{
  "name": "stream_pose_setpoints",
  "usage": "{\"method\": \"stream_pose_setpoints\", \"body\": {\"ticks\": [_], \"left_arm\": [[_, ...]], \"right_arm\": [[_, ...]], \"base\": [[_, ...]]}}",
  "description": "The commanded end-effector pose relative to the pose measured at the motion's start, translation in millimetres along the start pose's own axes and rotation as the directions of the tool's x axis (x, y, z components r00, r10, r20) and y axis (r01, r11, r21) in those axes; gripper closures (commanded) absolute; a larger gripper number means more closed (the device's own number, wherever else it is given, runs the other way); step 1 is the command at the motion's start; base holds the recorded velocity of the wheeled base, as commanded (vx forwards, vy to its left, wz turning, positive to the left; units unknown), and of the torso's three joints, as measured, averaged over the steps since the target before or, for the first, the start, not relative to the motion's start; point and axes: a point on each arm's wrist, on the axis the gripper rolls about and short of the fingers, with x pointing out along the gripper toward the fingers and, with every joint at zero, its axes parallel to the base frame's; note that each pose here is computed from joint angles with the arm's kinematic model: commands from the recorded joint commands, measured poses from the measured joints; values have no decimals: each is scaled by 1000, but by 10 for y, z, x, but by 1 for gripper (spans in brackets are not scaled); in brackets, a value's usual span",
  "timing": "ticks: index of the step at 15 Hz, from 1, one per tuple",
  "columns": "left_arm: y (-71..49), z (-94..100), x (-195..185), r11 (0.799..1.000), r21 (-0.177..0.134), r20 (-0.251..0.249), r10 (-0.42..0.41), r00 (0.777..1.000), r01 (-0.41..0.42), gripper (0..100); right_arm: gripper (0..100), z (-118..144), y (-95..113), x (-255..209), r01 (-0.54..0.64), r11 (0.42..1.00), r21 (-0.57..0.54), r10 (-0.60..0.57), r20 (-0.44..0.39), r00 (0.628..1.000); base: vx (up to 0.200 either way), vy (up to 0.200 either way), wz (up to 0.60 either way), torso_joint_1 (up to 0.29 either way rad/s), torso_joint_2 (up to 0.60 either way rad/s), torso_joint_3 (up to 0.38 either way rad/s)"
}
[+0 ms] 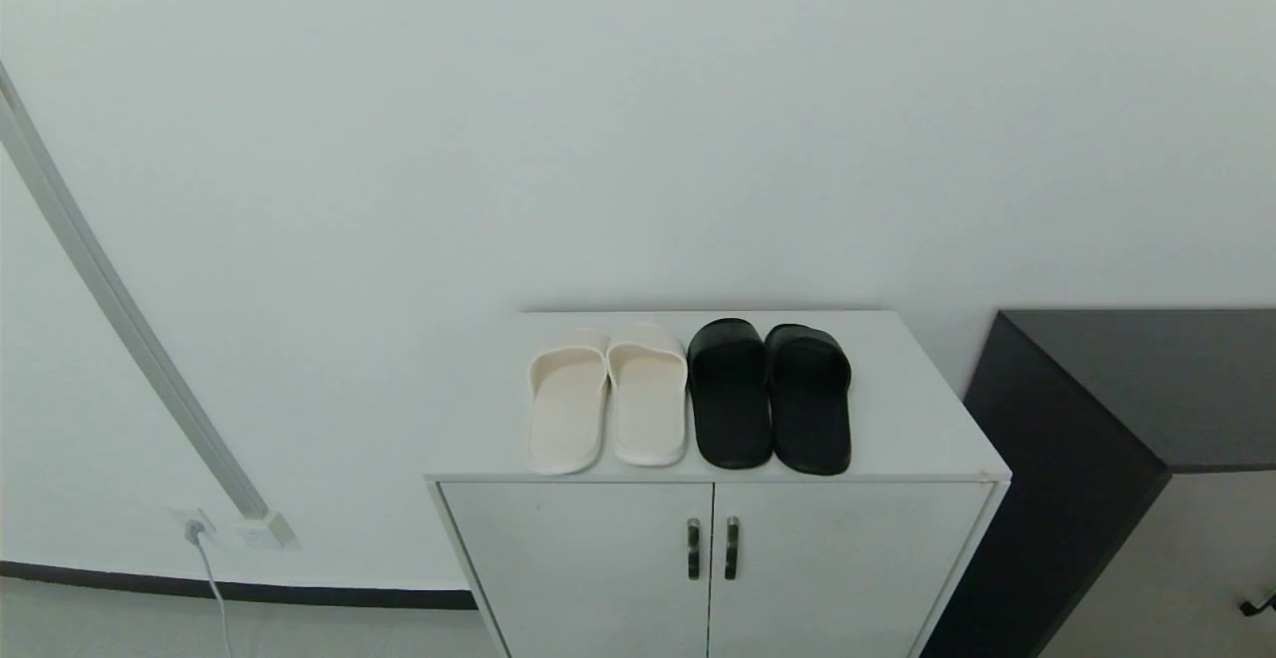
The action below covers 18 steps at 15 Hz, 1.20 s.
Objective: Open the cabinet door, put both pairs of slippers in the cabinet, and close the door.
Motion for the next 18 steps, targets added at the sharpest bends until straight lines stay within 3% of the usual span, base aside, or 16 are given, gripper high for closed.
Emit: {"method": "stream_pose_setpoints", "body": {"ticks": [1,4,5,6,7,9,10,14,15,18], "left_arm": [[0,0,1,1000,0,-1,0,1000,0,100],[0,0,1,1000,0,-1,0,1000,0,100],[0,0,1,1000,0,-1,-2,1000,2,100],[0,0,1,1000,0,-1,-2,1000,2,100],[0,0,1,1000,0,-1,-2,1000,2,100],[0,0,1,1000,0,-1,-2,1000,2,100],[0,0,1,1000,1,-1,-2,1000,2,100],[0,0,1,1000,3,-1,-2,1000,2,100],[0,0,1,1000,1,-1,-2,1000,2,100],[0,0,1,1000,1,-1,-2,1000,2,100]], "right_arm": [[0,0,0,0,-1,1000,0,1,0,1000],[0,6,0,0,-1,1000,-6,1,6,1000],[0,352,-7,-60,-14,1000,18,12,104,994],[0,878,-23,-76,-52,992,118,36,130,991],[0,1050,-21,5,-71,988,140,65,44,997],[0,943,13,254,-116,992,47,122,-162,979],[0,902,31,376,-140,989,49,147,-219,965],[0,938,120,765,-247,965,83,261,-313,913],[0,946,201,934,-301,948,98,316,-338,886],[0,979,504,1317,-379,921,91,386,-348,855]], "base": [[0,0,0,0,0,0],[0,0,0,0,0,0],[0,0,0,0,0,0],[0,0,0,0,0,0],[0,0,0,0,0,0],[0,0,0,0,0,0],[0,0,0,0,0,0],[0,0,0,0,0,0],[0,0,0,0,0,0],[0,0,0,0,0,0]]}}
